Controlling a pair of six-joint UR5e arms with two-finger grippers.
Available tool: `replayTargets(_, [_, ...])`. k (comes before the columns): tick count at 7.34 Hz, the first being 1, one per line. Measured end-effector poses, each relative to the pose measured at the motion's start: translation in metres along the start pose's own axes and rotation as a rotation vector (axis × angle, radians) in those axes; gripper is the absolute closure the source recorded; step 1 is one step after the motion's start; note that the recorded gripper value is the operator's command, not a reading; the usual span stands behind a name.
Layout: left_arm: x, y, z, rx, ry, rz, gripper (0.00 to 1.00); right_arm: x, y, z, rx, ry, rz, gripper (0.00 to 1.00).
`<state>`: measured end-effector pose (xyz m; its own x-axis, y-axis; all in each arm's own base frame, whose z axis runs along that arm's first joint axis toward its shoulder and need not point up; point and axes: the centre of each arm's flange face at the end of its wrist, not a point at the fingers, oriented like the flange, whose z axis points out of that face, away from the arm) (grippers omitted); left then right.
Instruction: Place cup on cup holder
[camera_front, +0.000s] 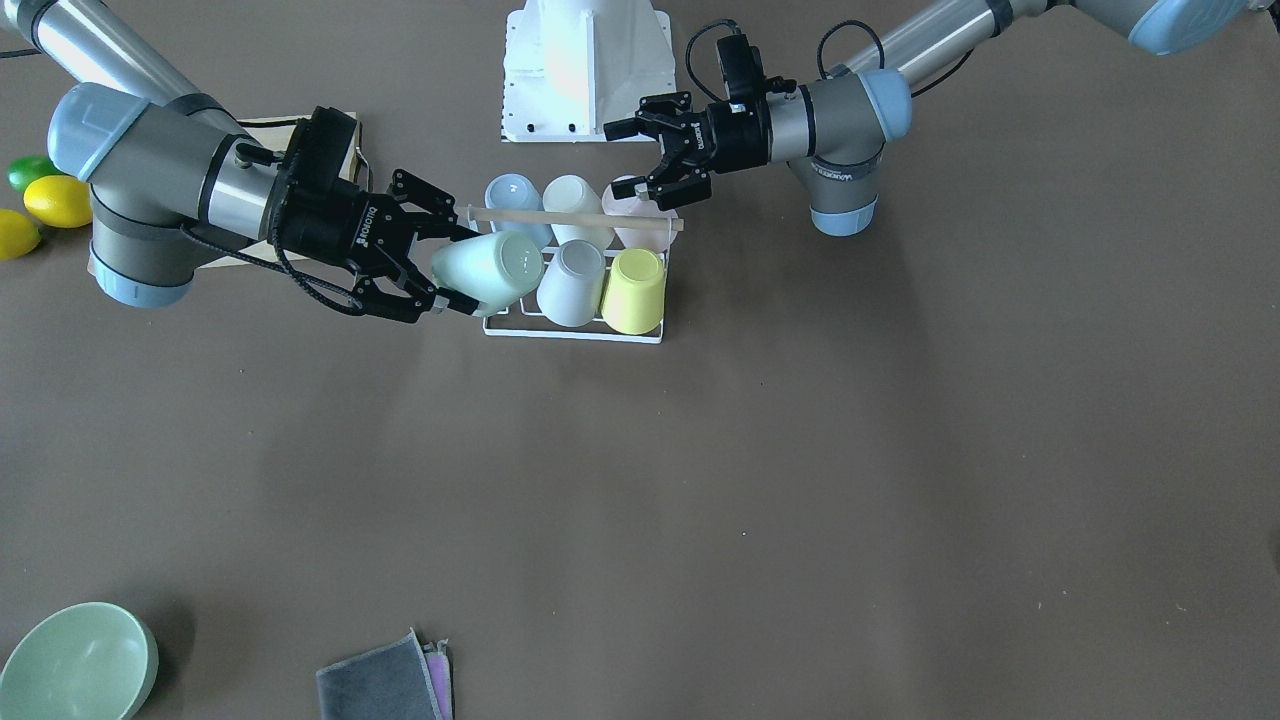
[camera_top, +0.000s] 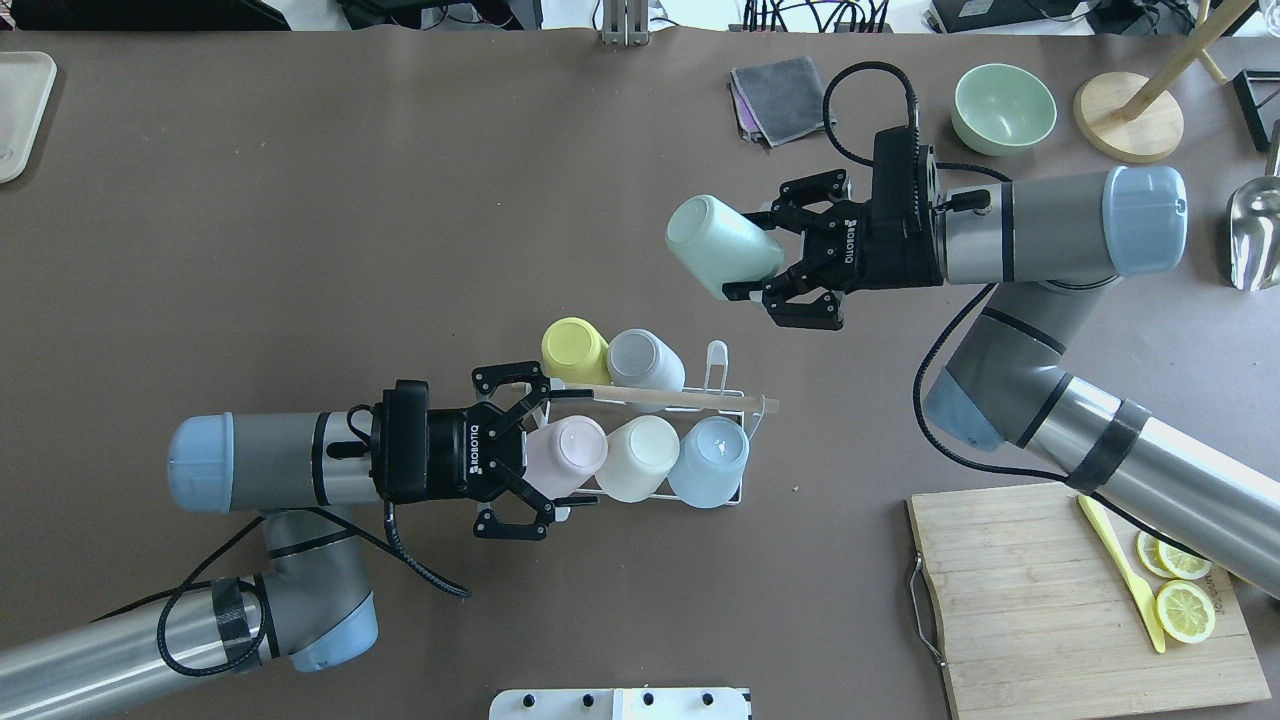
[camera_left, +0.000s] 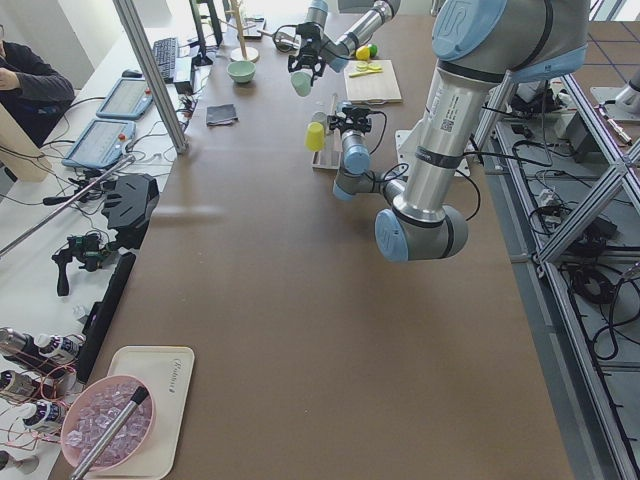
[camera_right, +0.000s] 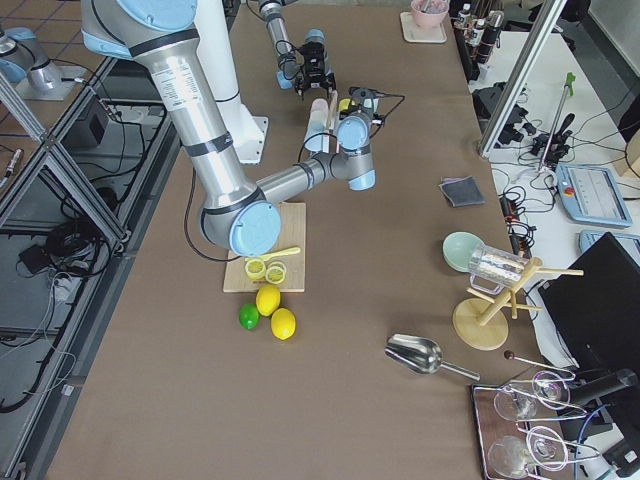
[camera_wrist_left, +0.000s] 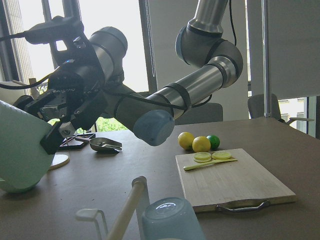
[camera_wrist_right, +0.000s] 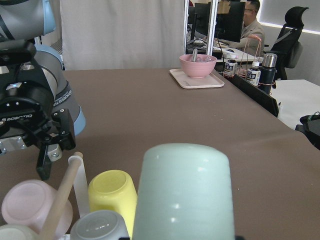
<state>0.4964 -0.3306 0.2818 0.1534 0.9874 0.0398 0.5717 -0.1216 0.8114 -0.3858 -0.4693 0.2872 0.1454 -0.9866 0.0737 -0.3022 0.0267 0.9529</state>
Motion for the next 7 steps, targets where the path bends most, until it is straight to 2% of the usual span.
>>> replayTargets(1, [-0.013, -0.008, -0.008, 0.0, -0.021, 0.014, 0.01, -0.01, 0.003, 0.01, 0.0, -0.02, -0.011, 0.64])
replayTargets(2, [-0.031, -0.021, -0.017, -0.03, -0.053, 0.025, 0.01, -0.019, 0.007, 0.016, -0.002, -0.036, -0.015, 0.64])
replayTargets(3, [-0.047, -0.036, -0.029, -0.097, -0.091, 0.027, 0.01, -0.024, 0.011, 0.018, -0.005, -0.044, -0.02, 0.64])
replayTargets(5, [-0.08, -0.064, -0.067, -0.292, -0.19, 0.015, 0.01, -0.028, 0.015, 0.021, -0.01, -0.052, -0.02, 0.64])
replayTargets(7, [-0.116, -0.069, -0.11, -0.559, -0.319, -0.035, 0.01, -0.03, 0.018, 0.023, -0.014, -0.057, -0.018, 0.64])
